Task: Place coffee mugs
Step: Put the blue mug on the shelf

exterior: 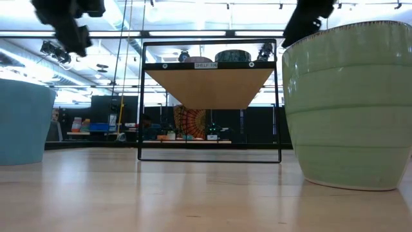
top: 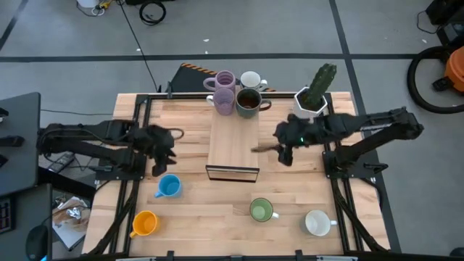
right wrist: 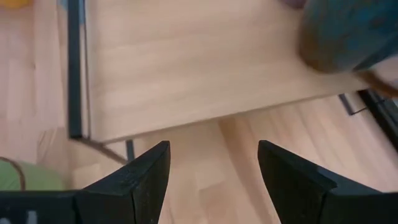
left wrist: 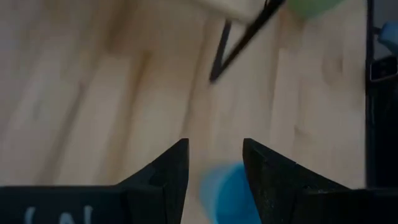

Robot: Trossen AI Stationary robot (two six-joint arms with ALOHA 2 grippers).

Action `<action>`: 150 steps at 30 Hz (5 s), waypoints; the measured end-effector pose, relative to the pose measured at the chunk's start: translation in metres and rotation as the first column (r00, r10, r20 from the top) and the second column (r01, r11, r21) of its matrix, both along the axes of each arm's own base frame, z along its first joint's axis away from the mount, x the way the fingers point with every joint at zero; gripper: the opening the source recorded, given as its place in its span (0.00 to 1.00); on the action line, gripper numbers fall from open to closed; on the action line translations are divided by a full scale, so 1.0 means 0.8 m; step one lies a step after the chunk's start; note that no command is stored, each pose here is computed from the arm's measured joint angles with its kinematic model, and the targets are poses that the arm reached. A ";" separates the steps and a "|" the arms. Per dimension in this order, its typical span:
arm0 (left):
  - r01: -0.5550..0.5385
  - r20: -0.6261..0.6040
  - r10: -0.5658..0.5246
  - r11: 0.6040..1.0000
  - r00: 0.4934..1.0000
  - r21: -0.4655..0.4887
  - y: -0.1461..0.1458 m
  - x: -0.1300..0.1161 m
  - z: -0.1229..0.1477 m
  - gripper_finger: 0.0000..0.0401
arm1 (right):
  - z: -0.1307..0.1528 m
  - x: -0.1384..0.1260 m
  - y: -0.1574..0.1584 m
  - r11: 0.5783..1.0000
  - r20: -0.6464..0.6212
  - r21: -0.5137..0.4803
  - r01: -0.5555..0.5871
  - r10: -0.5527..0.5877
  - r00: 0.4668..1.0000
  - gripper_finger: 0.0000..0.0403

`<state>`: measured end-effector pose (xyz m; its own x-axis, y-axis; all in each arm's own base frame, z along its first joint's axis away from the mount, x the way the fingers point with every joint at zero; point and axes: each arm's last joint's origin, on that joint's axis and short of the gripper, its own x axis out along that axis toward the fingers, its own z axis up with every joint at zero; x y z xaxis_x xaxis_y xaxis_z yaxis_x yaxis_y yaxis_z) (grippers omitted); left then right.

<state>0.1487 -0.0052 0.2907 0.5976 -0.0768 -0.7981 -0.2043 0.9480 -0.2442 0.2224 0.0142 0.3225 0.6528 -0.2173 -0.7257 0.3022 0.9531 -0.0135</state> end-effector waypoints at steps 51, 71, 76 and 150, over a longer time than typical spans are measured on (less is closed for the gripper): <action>-0.238 -0.456 0.254 0.967 0.853 0.093 -0.177 -0.010 -0.117 0.39 | -0.040 0.008 0.068 0.988 0.175 -0.140 -0.068 0.092 0.980 0.62; -0.150 -0.454 0.204 0.977 0.867 0.152 -0.161 -0.008 -0.137 0.12 | -0.043 0.016 0.056 0.990 0.153 -0.114 -0.088 0.105 0.983 0.57; -0.082 -0.473 0.160 0.980 0.867 0.182 -0.147 -0.005 -0.128 0.12 | -0.045 0.016 0.052 0.987 0.128 -0.112 -0.116 0.130 0.983 0.56; 0.285 -0.339 -0.171 0.902 0.925 0.325 0.140 0.208 0.047 0.14 | -0.062 -0.044 -0.034 0.983 0.298 -0.068 -0.171 0.183 0.937 0.43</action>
<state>0.3154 0.1071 0.3281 0.3315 0.1460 -0.9321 0.0205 0.9866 0.1618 0.1872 -0.0129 0.2727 0.8700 -0.1032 -0.4821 0.1245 0.9921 0.0122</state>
